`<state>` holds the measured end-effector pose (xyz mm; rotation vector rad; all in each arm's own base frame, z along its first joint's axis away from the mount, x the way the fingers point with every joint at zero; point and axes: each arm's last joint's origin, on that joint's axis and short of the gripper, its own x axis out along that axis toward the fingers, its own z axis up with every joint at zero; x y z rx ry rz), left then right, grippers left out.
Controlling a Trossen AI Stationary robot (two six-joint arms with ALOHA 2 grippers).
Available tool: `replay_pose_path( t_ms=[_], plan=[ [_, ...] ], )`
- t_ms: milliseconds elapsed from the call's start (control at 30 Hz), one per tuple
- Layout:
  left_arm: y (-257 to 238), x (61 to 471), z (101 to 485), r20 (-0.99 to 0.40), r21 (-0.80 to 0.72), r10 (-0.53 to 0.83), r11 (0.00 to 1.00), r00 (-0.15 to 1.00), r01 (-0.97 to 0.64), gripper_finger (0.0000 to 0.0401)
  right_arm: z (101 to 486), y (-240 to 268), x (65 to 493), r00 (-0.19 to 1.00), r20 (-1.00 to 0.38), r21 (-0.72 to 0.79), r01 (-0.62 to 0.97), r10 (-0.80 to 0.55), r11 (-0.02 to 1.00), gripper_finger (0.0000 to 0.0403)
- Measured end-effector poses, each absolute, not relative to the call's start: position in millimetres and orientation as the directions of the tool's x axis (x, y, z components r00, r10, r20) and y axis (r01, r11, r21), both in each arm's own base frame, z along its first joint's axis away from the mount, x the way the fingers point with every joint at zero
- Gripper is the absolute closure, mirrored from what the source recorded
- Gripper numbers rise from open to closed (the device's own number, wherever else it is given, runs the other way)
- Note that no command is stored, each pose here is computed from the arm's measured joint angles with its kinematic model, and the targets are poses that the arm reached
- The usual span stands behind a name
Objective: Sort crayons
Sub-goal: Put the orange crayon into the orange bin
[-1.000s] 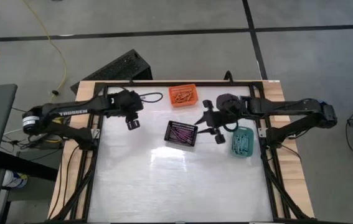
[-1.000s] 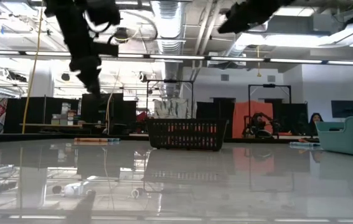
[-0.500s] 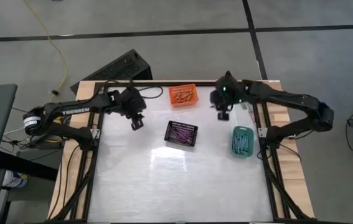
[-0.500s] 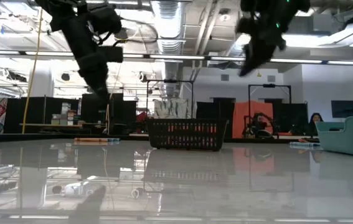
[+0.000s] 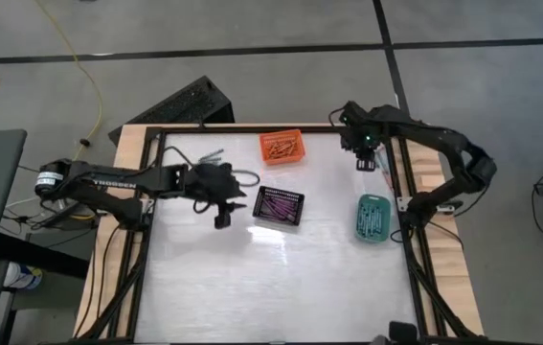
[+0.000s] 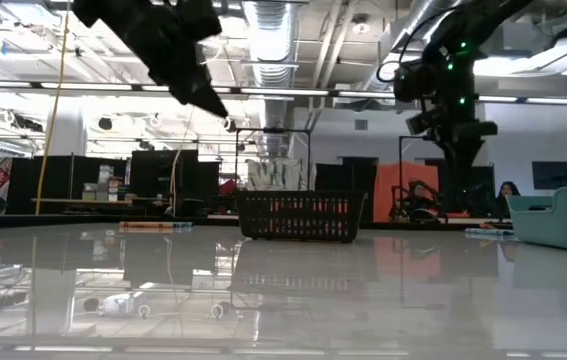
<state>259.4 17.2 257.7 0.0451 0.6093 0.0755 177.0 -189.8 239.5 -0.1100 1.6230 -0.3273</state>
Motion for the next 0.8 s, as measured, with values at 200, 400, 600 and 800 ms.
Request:
replay_pose_path(
  t_ms=[200,400,600,800],
  plan=[
    [-11,263,263,-0.515,0.113,0.081,0.993,0.853,-0.026,0.0269,219,-212,166,-0.186,-0.961,-0.235,0.145,-0.206,0.961,0.0261],
    [-27,262,263,-0.506,0.141,0.077,0.990,0.859,-0.006,0.0269,207,-223,156,-0.255,-0.955,-0.204,0.194,-0.152,0.960,0.0278],
    [-35,262,264,-0.476,0.149,0.072,0.989,0.877,0.000,0.0269,189,-227,159,-0.364,-0.924,-0.194,0.178,-0.119,0.965,0.0279],
    [-39,259,248,-0.432,0.142,0.051,0.990,0.900,0.012,0.0269,168,-232,160,-0.437,-0.897,-0.175,0.208,-0.069,0.962,0.0280]
  ],
)
